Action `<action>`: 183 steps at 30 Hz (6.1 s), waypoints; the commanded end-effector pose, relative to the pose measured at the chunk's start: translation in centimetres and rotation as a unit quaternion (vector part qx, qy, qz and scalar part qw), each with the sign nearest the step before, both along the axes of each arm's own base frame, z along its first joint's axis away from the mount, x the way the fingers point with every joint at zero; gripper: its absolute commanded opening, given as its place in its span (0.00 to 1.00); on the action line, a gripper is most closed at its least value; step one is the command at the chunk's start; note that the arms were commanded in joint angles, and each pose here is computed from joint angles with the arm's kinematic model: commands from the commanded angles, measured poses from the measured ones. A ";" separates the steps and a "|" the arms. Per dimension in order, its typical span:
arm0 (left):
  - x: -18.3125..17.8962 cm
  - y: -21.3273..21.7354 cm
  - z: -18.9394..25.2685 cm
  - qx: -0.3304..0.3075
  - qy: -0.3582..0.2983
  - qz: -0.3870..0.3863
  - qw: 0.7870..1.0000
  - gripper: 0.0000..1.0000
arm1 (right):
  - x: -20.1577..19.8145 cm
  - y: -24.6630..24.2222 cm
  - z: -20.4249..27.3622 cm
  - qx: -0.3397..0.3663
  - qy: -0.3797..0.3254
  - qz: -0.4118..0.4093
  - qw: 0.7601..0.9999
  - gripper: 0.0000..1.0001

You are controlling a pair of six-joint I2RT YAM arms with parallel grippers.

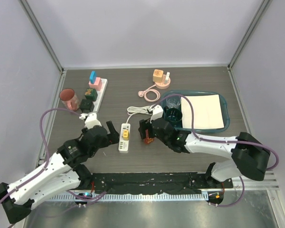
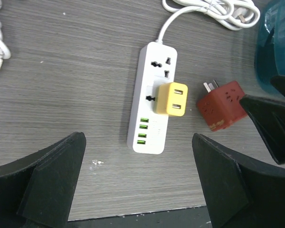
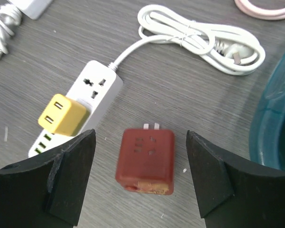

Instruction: Pull the plug off the socket

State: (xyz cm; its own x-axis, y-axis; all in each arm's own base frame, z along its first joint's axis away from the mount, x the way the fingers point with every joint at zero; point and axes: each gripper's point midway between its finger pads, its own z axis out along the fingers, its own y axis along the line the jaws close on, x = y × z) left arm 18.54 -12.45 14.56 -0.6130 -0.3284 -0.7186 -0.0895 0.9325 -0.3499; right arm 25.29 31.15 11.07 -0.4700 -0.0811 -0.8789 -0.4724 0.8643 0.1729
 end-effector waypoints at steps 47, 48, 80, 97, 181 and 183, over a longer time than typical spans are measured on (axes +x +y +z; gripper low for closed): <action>5.5 -7.9 -7.3 0.138 0.184 -0.122 0.965 0.00 | -6.0 -2.6 7.8 0.205 0.064 0.008 0.977 0.66; 5.6 -7.8 -6.9 0.126 0.185 -0.119 0.967 0.00 | -6.1 -1.9 8.4 0.220 0.064 0.020 0.973 0.71; 4.7 -3.8 3.6 -0.042 0.043 -0.021 0.998 0.00 | -6.3 12.2 2.8 0.222 0.231 0.085 0.943 0.69; 4.7 -2.3 4.3 -0.005 0.036 -0.008 0.999 0.00 | -6.4 12.8 0.0 0.231 0.257 0.071 0.936 0.01; 2.5 -10.2 -3.3 -0.044 0.145 -0.148 0.977 0.02 | 1.2 -5.7 11.9 0.219 0.037 -0.142 0.965 0.79; 3.0 -10.9 -3.8 -0.049 0.146 -0.149 0.977 0.06 | 0.9 -6.1 11.8 0.217 0.036 -0.146 0.965 0.79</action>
